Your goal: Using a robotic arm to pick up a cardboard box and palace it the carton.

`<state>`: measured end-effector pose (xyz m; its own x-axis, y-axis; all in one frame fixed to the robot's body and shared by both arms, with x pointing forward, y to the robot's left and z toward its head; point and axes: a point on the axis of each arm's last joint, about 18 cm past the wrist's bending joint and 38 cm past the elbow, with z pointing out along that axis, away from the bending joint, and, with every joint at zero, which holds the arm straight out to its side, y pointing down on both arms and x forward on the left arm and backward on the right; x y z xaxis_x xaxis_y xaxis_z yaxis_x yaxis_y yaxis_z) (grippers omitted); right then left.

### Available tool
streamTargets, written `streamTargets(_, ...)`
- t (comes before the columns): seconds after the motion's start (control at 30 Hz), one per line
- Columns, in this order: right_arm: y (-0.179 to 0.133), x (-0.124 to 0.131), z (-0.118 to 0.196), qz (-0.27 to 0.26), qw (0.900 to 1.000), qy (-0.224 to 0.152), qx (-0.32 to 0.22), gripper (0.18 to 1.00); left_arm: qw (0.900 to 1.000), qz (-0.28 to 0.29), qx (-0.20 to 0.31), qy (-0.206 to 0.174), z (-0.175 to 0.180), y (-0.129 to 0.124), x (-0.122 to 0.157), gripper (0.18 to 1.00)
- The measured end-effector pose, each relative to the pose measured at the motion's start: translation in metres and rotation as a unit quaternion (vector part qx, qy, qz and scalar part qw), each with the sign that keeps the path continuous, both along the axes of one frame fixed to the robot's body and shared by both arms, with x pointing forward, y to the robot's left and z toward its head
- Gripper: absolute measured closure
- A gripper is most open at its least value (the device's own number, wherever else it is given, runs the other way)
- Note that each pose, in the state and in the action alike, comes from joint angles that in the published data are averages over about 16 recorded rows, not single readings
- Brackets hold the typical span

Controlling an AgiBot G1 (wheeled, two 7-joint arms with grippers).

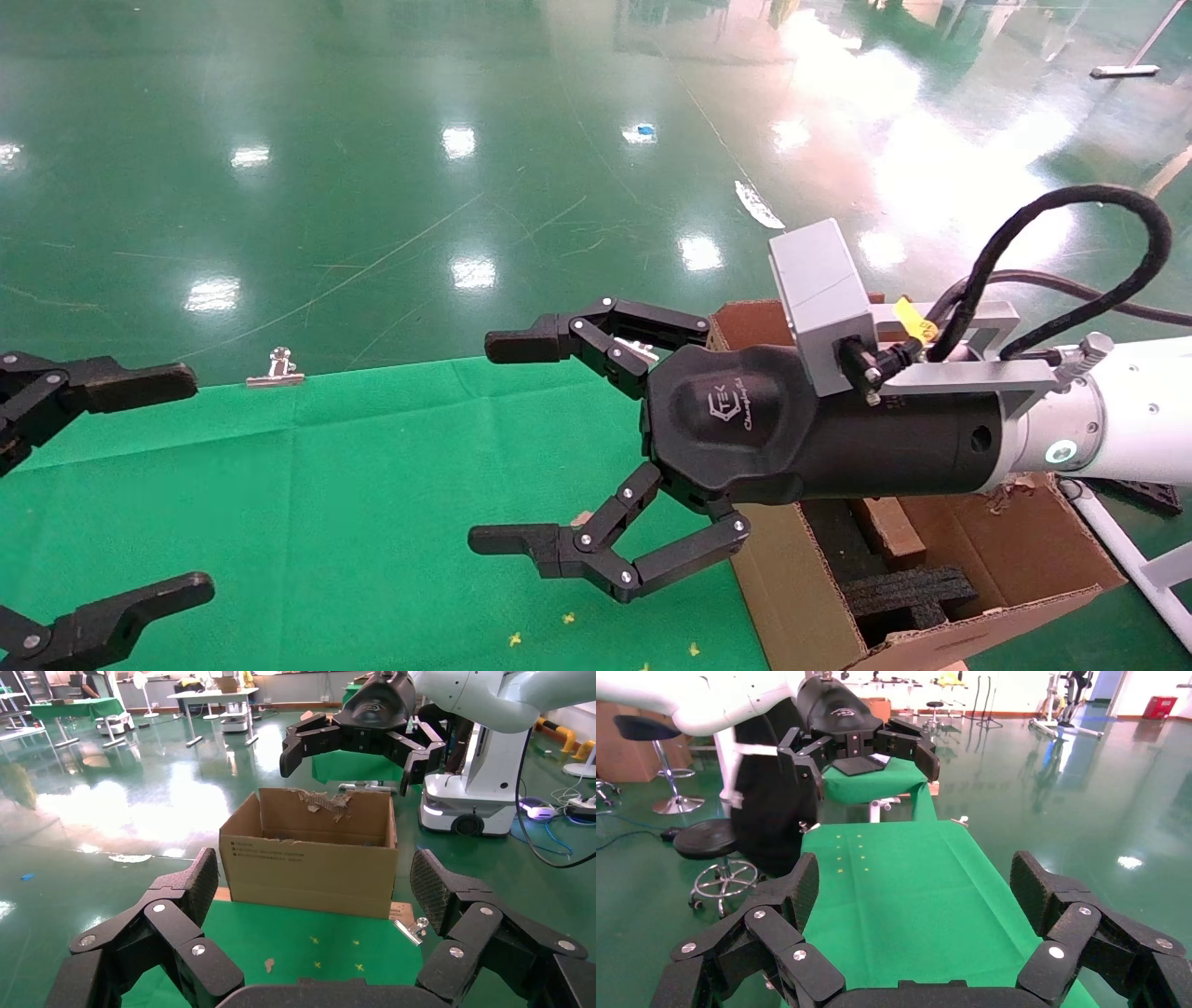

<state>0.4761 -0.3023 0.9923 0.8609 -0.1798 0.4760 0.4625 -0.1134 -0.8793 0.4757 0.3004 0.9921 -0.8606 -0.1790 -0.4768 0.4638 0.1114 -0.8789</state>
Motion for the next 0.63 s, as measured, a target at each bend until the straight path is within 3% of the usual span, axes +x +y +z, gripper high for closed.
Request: streamTargets(0.63,0.0000,0.0000,0.0000,0.000,1.000,0.000,0.000,0.178,1.0000,0.000,0.000,0.000,0.0000,0.0000,0.0000,0.184)
